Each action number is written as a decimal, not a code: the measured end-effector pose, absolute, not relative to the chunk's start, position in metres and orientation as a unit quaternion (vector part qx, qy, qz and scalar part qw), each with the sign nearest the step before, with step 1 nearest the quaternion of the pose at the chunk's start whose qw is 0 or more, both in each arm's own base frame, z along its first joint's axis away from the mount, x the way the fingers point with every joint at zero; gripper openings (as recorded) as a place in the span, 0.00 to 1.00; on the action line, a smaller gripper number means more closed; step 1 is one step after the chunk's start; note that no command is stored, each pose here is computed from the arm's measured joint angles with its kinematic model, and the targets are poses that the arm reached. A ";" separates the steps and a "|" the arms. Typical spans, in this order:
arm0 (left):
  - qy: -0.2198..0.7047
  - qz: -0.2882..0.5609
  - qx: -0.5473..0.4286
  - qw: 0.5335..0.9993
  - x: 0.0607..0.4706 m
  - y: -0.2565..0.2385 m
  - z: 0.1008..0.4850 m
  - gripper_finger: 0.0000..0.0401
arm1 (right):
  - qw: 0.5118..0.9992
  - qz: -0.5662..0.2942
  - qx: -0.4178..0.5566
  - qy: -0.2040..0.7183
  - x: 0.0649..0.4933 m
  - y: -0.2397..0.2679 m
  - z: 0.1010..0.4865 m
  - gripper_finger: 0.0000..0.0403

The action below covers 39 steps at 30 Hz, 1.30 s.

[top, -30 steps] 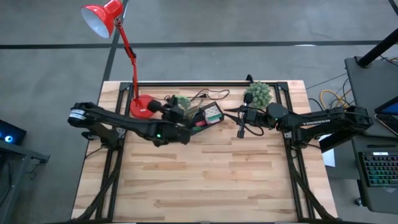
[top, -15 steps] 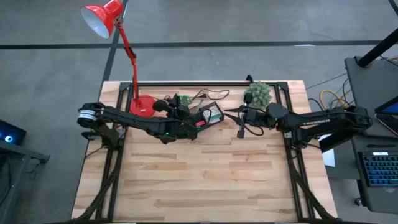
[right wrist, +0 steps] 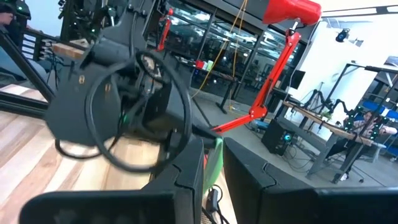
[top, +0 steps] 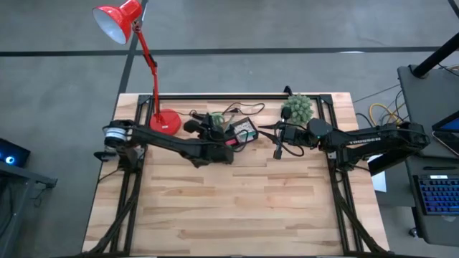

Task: Pick and place office supplies into organizer
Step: Put the green scissors into the desk organizer

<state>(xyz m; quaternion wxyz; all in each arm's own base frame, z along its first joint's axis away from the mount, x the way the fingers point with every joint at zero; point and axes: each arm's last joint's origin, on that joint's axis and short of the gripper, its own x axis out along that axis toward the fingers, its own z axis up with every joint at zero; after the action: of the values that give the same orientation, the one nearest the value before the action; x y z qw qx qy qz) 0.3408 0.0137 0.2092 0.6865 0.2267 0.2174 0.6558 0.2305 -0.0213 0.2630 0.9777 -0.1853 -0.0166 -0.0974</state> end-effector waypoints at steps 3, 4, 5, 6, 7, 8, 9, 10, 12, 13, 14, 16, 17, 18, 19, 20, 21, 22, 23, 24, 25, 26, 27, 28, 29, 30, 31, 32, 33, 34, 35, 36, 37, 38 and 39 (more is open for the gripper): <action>0.227 0.655 0.235 0.681 0.345 0.016 0.198 0.01 | 0.978 -0.098 -0.185 -0.017 0.231 -0.021 0.263 0.13; 0.230 0.655 0.237 0.680 0.346 0.017 0.194 0.01 | 0.978 -0.097 -0.185 -0.016 0.231 -0.021 0.263 0.13; 0.233 0.654 0.240 0.678 0.347 0.017 0.192 0.01 | 0.978 -0.097 -0.185 -0.016 0.231 -0.021 0.263 0.13; 0.234 0.654 0.241 0.677 0.347 0.018 0.190 0.02 | 0.978 -0.097 -0.186 -0.016 0.231 -0.021 0.263 0.13; 0.231 0.656 0.239 0.677 0.348 0.018 0.188 0.03 | 0.978 -0.097 -0.186 -0.016 0.231 -0.021 0.263 0.13; 0.226 0.659 0.235 0.678 0.348 0.018 0.187 0.05 | 0.977 -0.097 -0.186 -0.016 0.231 -0.021 0.263 0.13; 0.221 0.661 0.228 0.680 0.348 0.019 0.187 0.07 | 0.977 -0.097 -0.186 -0.016 0.231 -0.021 0.263 0.13; 0.217 0.663 0.222 0.681 0.348 0.019 0.187 0.10 | 0.977 -0.097 -0.187 -0.016 0.231 -0.021 0.263 0.13; 0.219 0.659 0.212 0.688 0.348 0.020 0.187 0.14 | 0.977 -0.097 -0.187 -0.016 0.231 -0.021 0.263 0.13; 0.222 0.656 0.207 0.691 0.348 0.020 0.188 0.16 | 0.977 -0.097 -0.186 -0.016 0.231 -0.021 0.263 0.13; 0.223 0.653 0.203 0.694 0.348 0.020 0.189 0.18 | 0.977 -0.097 -0.186 -0.016 0.231 -0.021 0.263 0.13; 0.222 0.653 0.199 0.697 0.347 0.020 0.191 0.22 | 0.977 -0.097 -0.187 -0.016 0.231 -0.021 0.263 0.13; 0.222 0.652 0.198 0.697 0.347 0.020 0.192 0.24 | 0.977 -0.097 -0.186 -0.016 0.231 -0.021 0.263 0.13; 0.222 0.652 0.196 0.698 0.347 0.020 0.192 0.25 | 0.977 -0.097 -0.186 -0.016 0.231 -0.021 0.263 0.13; 0.222 0.651 0.196 0.699 0.347 0.020 0.193 0.27 | 0.977 -0.097 -0.186 -0.016 0.231 -0.021 0.263 0.13; 0.222 0.651 0.194 0.700 0.347 0.020 0.194 0.28 | 0.977 -0.097 -0.187 -0.016 0.231 -0.021 0.263 0.13; 0.222 0.650 0.192 0.701 0.346 0.020 0.195 0.30 | 0.978 -0.097 -0.186 -0.016 0.231 -0.021 0.263 0.13; 0.221 0.650 0.189 0.702 0.346 0.020 0.196 0.31 | 0.977 -0.097 -0.186 -0.016 0.231 -0.021 0.263 0.13; 0.219 0.649 0.185 0.704 0.345 0.020 0.199 0.32 | 0.977 -0.097 -0.186 -0.016 0.231 -0.021 0.263 0.13; 0.219 0.648 0.181 0.707 0.345 0.020 0.200 0.34 | 0.977 -0.097 -0.186 -0.016 0.231 -0.021 0.263 0.13; 0.220 0.646 0.178 0.709 0.345 0.020 0.201 0.35 | 0.977 -0.097 -0.186 -0.016 0.231 -0.021 0.263 0.13; 0.220 0.645 0.175 0.711 0.344 0.020 0.203 0.37 | 0.977 -0.097 -0.186 -0.016 0.231 -0.021 0.263 0.13; 0.220 0.644 0.173 0.712 0.344 0.020 0.204 0.38 | 0.977 -0.097 -0.187 -0.016 0.231 -0.021 0.263 0.13; 0.221 0.642 0.170 0.715 0.344 0.019 0.205 0.39 | 0.977 -0.097 -0.186 -0.016 0.231 -0.021 0.263 0.13; 0.221 0.640 0.167 0.717 0.344 0.019 0.206 0.40 | 0.977 -0.097 -0.186 -0.016 0.231 -0.021 0.263 0.13; 0.219 0.640 0.164 0.718 0.343 0.019 0.208 0.41 | 0.978 -0.097 -0.186 -0.016 0.231 -0.021 0.263 0.13; 0.221 0.637 0.162 0.720 0.342 0.019 0.209 0.42 | 0.978 -0.097 -0.186 -0.016 0.231 -0.021 0.263 0.13; 0.221 0.636 0.161 0.721 0.342 0.019 0.210 0.43 | 0.977 -0.097 -0.186 -0.016 0.231 -0.021 0.263 0.13; 0.222 0.634 0.158 0.724 0.342 0.019 0.211 0.44 | 0.977 -0.097 -0.186 -0.016 0.231 -0.021 0.263 0.13; 0.225 0.630 0.153 0.728 0.341 0.019 0.213 0.44 | 0.978 -0.097 -0.186 -0.016 0.231 -0.021 0.263 0.13; 0.230 0.623 0.147 0.733 0.341 0.019 0.214 0.44 | 0.978 -0.097 -0.186 -0.016 0.231 -0.021 0.263 0.13; 0.237 0.617 0.145 0.737 0.341 0.019 0.214 0.44 | 0.978 -0.097 -0.186 -0.016 0.231 -0.021 0.263 0.13; 0.241 0.611 0.141 0.740 0.341 0.019 0.215 0.44 | 0.977 -0.097 -0.186 -0.016 0.231 -0.021 0.263 0.13; 0.244 0.606 0.138 0.744 0.341 0.019 0.217 0.44 | 0.978 -0.097 -0.186 -0.016 0.231 -0.021 0.263 0.13; 0.248 0.602 0.137 0.747 0.340 0.018 0.218 0.45 | 0.978 -0.097 -0.186 -0.016 0.231 -0.021 0.263 0.13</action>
<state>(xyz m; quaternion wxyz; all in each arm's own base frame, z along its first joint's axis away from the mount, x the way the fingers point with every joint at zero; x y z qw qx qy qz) 0.3405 0.0185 0.2180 0.7468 0.1367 0.2480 0.6018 0.2305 -0.0213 0.2629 0.9775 -0.1864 -0.0157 -0.0972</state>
